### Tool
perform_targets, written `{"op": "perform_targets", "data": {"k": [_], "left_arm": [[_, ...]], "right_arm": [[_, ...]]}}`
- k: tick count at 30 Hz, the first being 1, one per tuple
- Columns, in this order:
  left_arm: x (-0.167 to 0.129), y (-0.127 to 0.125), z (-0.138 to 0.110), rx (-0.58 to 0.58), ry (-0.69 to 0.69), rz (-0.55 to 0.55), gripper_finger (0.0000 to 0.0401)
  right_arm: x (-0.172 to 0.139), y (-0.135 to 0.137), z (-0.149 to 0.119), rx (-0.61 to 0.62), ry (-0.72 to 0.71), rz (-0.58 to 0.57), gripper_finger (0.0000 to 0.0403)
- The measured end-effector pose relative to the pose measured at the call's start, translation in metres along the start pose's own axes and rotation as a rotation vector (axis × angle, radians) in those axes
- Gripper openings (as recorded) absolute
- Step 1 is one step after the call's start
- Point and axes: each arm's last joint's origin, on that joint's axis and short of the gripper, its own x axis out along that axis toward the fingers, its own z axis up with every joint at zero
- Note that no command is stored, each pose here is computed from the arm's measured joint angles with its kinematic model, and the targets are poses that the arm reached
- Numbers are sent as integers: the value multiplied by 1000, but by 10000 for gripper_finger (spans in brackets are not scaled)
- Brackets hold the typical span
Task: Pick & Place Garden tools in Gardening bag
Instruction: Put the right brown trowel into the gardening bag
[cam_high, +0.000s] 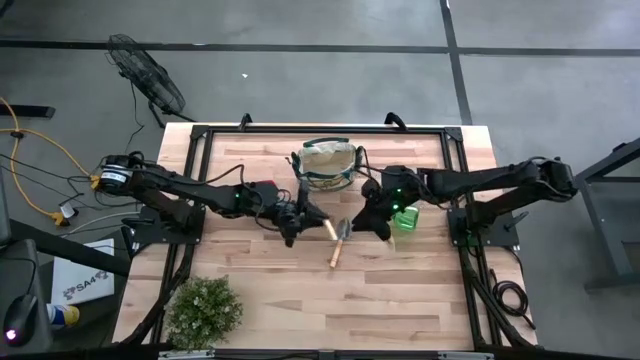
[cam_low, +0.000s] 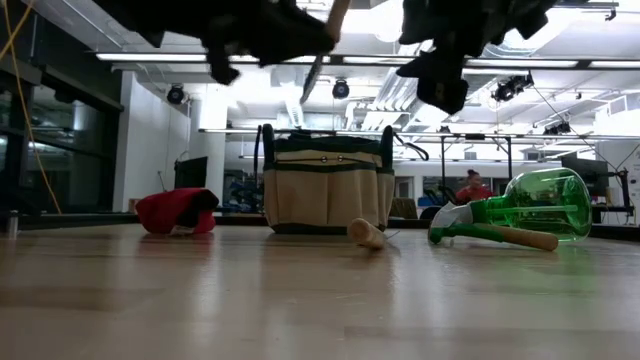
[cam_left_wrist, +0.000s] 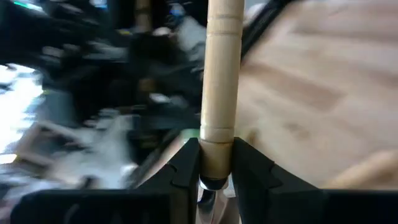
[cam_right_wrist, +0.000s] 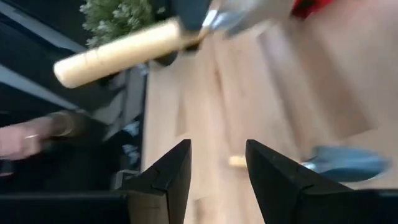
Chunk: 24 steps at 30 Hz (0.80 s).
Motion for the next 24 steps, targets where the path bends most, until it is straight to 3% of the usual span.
{"op": "perform_targets", "data": {"k": [5, 15, 20, 24], "left_arm": [[1, 15, 4, -125, -114, -184, 62], [-10, 61, -19, -334, -414, -427, 62], [-13, 69, -28, -370, -518, -525, 62], [-16, 69, -29, -382, -573, -604, 62]], "right_arm": [[-20, 11, 2, -204, -99, -74, 144], [-24, 36, 2, -796, -236, -156, 144], [-21, 46, 12, -961, -388, -191, 144], [-16, 49, 21, -1014, -502, -180, 144]]}}
